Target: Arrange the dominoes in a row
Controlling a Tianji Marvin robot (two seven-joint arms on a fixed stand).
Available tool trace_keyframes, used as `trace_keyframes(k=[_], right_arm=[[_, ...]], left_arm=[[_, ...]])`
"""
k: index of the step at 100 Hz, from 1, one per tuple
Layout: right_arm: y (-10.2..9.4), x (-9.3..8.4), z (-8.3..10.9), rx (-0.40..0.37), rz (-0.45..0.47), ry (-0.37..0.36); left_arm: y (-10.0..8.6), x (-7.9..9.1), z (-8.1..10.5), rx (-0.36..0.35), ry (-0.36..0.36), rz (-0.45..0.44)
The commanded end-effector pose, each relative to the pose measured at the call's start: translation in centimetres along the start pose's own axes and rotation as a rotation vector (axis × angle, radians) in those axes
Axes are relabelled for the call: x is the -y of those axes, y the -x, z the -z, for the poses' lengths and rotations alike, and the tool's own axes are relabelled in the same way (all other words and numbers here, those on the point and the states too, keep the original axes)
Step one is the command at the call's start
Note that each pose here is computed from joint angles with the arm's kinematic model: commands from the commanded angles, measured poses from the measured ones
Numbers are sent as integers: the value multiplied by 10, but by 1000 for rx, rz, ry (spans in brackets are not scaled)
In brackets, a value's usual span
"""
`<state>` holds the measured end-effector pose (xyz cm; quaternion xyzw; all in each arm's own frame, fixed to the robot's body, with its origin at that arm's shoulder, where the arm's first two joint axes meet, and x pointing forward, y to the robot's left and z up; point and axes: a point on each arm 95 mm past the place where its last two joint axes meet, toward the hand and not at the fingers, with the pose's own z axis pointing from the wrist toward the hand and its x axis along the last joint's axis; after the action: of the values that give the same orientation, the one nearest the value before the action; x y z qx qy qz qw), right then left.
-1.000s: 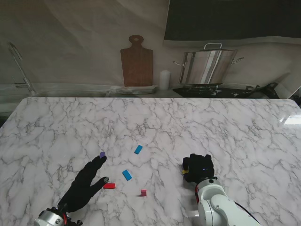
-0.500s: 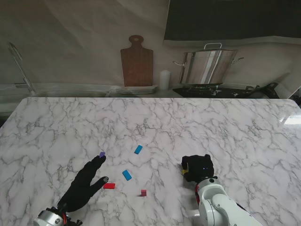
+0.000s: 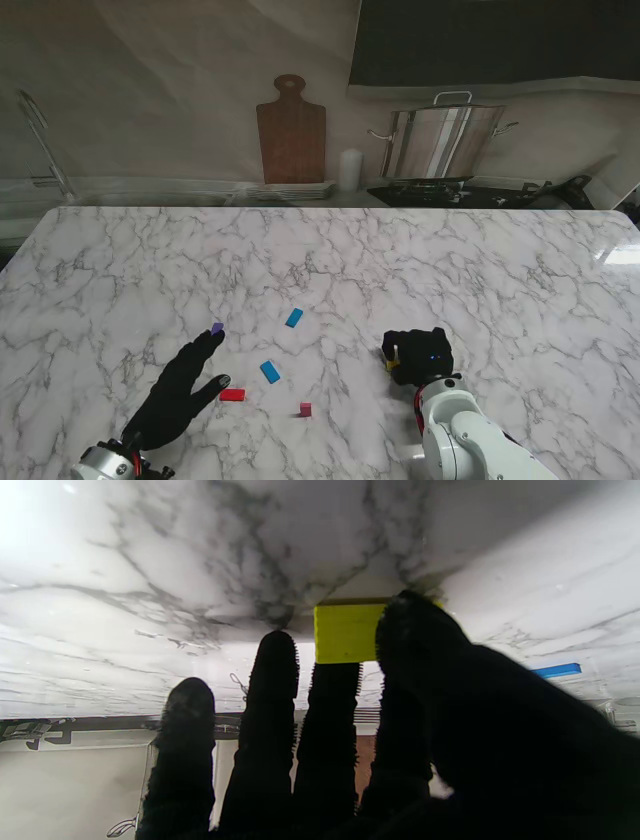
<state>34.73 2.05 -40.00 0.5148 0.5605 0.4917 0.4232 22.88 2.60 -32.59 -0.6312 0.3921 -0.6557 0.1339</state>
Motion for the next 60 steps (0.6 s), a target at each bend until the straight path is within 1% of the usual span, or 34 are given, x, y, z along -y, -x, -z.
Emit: trace_keyframes(k=[1,33,60], right_arm=[[1,13,5,0,6,-37],[1,13,6,-14,10,-33],[3,14,7,6,9,-36]], left_arm=[[0,-3,1,1,17,5],[0,-3,1,0,17,4],[0,-3,1,-2,18,3]])
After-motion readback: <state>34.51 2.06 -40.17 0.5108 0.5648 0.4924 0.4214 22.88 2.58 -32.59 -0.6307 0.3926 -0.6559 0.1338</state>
